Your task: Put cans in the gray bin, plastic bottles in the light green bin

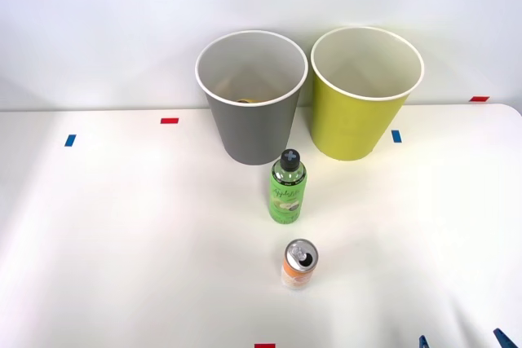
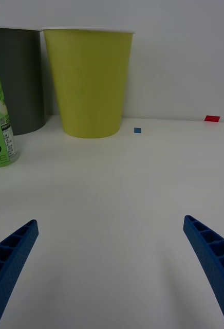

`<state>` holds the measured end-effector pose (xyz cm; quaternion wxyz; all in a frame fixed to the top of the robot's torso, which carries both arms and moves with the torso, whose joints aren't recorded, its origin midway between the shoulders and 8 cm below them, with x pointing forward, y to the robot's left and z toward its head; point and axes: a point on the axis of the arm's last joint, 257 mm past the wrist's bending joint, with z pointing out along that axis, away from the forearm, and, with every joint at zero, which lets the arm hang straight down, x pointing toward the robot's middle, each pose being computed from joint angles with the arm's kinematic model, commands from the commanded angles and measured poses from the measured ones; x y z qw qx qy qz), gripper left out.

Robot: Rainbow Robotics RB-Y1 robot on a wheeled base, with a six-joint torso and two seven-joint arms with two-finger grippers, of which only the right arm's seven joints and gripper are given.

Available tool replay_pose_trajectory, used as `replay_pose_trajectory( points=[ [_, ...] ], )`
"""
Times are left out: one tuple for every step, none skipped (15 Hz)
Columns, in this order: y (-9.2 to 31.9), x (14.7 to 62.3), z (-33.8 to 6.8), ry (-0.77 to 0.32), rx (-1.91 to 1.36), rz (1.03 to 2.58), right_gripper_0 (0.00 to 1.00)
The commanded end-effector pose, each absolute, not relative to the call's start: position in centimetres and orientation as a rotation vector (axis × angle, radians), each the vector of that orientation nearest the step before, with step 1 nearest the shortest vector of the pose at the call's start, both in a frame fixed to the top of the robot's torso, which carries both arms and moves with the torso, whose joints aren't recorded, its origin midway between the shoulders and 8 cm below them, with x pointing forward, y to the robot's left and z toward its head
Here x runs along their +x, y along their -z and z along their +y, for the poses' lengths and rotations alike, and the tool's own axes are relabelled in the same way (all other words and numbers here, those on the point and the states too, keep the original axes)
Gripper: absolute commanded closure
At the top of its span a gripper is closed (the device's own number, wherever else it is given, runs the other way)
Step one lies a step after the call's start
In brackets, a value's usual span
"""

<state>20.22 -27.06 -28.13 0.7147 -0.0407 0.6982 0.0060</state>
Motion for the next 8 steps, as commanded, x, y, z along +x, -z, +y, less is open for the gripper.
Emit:
replay_pose_trajectory(
  points=[
    [28.1,20.2,-27.1,-0.013,-0.09,1.547,0.02],
    [28.1,20.2,-27.1,-0.013,-0.09,1.547,0.02],
    [28.1,20.2,-27.1,-0.013,-0.09,1.547,0.02],
    [29.8,20.3,-27.0,-0.013,-0.068,1.583,0.02],
    [29.7,20.3,-26.9,-0.027,-0.053,1.564,0.02],
    [29.6,20.3,-26.8,-0.045,-0.02,1.557,0.02],
    [29.4,20.4,-26.4,-0.06,-0.038,1.555,0.02],
    [29.1,20.5,-25.7,-0.088,-0.074,1.551,0.02]
  ],
)
